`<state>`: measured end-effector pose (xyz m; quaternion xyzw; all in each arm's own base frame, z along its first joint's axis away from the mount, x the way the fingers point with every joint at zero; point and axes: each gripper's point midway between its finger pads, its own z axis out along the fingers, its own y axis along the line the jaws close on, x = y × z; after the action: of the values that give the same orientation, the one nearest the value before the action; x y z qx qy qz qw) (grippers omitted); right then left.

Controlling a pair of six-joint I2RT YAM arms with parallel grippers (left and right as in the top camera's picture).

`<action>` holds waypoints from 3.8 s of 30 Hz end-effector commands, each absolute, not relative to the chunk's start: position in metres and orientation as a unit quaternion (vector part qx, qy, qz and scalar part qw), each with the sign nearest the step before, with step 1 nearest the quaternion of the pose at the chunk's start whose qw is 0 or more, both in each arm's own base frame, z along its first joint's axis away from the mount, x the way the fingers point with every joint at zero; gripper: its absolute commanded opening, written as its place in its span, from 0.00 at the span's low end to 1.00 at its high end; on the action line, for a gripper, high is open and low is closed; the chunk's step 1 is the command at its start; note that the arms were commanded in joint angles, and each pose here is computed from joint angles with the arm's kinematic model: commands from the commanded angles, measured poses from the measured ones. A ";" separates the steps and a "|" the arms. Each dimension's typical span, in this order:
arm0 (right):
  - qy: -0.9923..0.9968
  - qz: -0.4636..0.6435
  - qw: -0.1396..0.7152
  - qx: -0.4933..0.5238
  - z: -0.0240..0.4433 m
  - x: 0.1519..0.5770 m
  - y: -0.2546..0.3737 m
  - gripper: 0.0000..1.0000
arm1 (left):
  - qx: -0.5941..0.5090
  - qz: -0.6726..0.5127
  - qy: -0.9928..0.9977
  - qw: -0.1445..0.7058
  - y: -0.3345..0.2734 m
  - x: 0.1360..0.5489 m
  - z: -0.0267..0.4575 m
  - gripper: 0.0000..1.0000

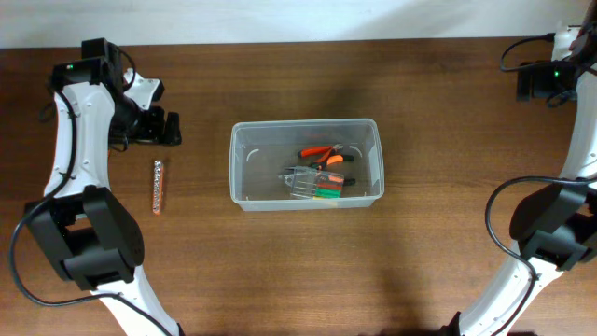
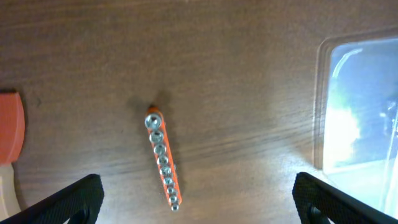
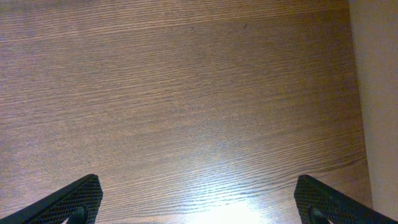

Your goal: Pack container

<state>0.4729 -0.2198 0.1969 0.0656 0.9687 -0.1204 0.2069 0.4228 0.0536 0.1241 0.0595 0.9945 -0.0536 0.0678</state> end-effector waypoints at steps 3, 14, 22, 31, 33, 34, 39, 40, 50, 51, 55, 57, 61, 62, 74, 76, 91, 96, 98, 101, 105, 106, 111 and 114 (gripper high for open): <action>0.967 -0.121 0.213 0.069 0.202 0.472 -0.222 0.99 | 0.052 -0.029 0.998 0.024 0.069 0.401 0.125 0.99; 0.967 -0.121 0.213 0.069 0.202 0.472 -0.222 0.99 | 0.012 -0.065 0.997 -0.046 0.082 0.360 0.127 0.99; 0.967 -0.121 0.213 0.069 0.202 0.472 -0.222 0.99 | 0.002 -0.094 0.994 -0.059 0.076 0.349 0.132 0.99; 0.967 -0.121 0.213 0.069 0.202 0.472 -0.222 0.99 | 0.012 -0.077 0.997 0.019 0.073 0.346 0.183 0.99; 0.967 -0.121 0.213 0.069 0.202 0.472 -0.222 0.99 | 0.014 -0.070 0.997 0.042 0.073 0.346 0.193 0.99; 0.967 -0.121 0.213 0.069 0.202 0.472 -0.222 0.99 | 0.014 -0.067 0.996 0.050 0.073 0.346 0.196 0.99; 0.967 -0.121 0.213 0.069 0.202 0.472 -0.222 0.99 | 0.014 -0.068 0.997 0.046 0.072 0.342 0.187 0.99; 0.967 -0.121 0.213 0.069 0.202 0.472 -0.222 0.99 | 0.013 -0.069 0.997 0.042 0.072 0.342 0.182 0.99; 0.967 -0.121 0.213 0.069 0.202 0.472 -0.222 0.99 | 0.003 -0.049 0.997 0.055 0.088 0.351 0.155 0.99; 0.967 -0.121 0.213 0.069 0.202 0.472 -0.222 0.99 | 0.002 -0.048 0.997 0.058 0.090 0.353 0.155 0.99; 0.967 -0.121 0.213 0.069 0.202 0.472 -0.222 0.99 | 0.001 -0.051 0.997 0.062 0.090 0.354 0.155 0.99; 0.967 -0.121 0.213 0.069 0.202 0.472 -0.222 0.99 | 0.001 -0.051 0.997 0.062 0.089 0.354 0.155 0.99; 0.967 -0.121 0.213 0.069 0.202 0.472 -0.222 0.99 | 0.001 -0.051 0.997 0.062 0.089 0.354 0.155 0.99; 0.967 -0.121 0.213 0.069 0.202 0.472 -0.222 0.99 | 0.001 -0.051 0.997 0.062 0.089 0.354 0.155 0.99; 0.967 -0.121 0.213 0.069 0.202 0.472 -0.222 0.99 | 0.002 -0.051 0.997 0.059 0.090 0.355 0.126 0.99; 0.967 -0.121 0.213 0.069 0.202 0.472 -0.222 0.99 | 0.001 -0.048 0.997 0.055 0.091 0.353 0.120 0.99; 0.967 -0.121 0.213 0.069 0.202 0.472 -0.222 0.99 | 0.001 -0.035 0.997 0.067 0.096 0.359 0.100 0.99; 0.967 -0.121 0.213 0.069 0.202 0.472 -0.222 0.99 | 0.002 -0.030 0.997 0.072 0.099 0.364 0.095 0.99; 0.967 -0.121 0.213 0.069 0.202 0.472 -0.222 0.98 | 0.003 -0.026 0.998 0.061 0.100 0.364 0.088 0.99; 0.967 -0.121 0.213 0.069 0.202 0.472 -0.222 0.99 | 0.009 -0.028 0.999 0.043 0.096 0.364 0.075 0.99; 0.967 -0.121 0.213 0.069 0.202 0.472 -0.222 0.99 | 0.023 -0.033 0.999 0.027 0.085 0.367 0.060 0.99; 0.967 -0.121 0.213 0.069 0.202 0.472 -0.222 0.99 | 0.027 -0.033 0.999 0.025 0.082 0.368 0.057 0.99; 0.967 -0.121 0.213 0.069 0.202 0.472 -0.222 0.99 | 0.046 -0.028 0.998 0.026 0.071 0.376 0.050 0.99; 0.967 -0.121 0.213 0.069 0.202 0.472 -0.222 0.99 | 0.041 -0.019 0.999 0.023 0.075 0.376 0.048 0.99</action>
<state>0.4729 -0.2198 0.1969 0.0656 0.9687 -0.1204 0.2069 0.3781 0.0695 0.0554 0.0407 0.9982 -0.0283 0.0340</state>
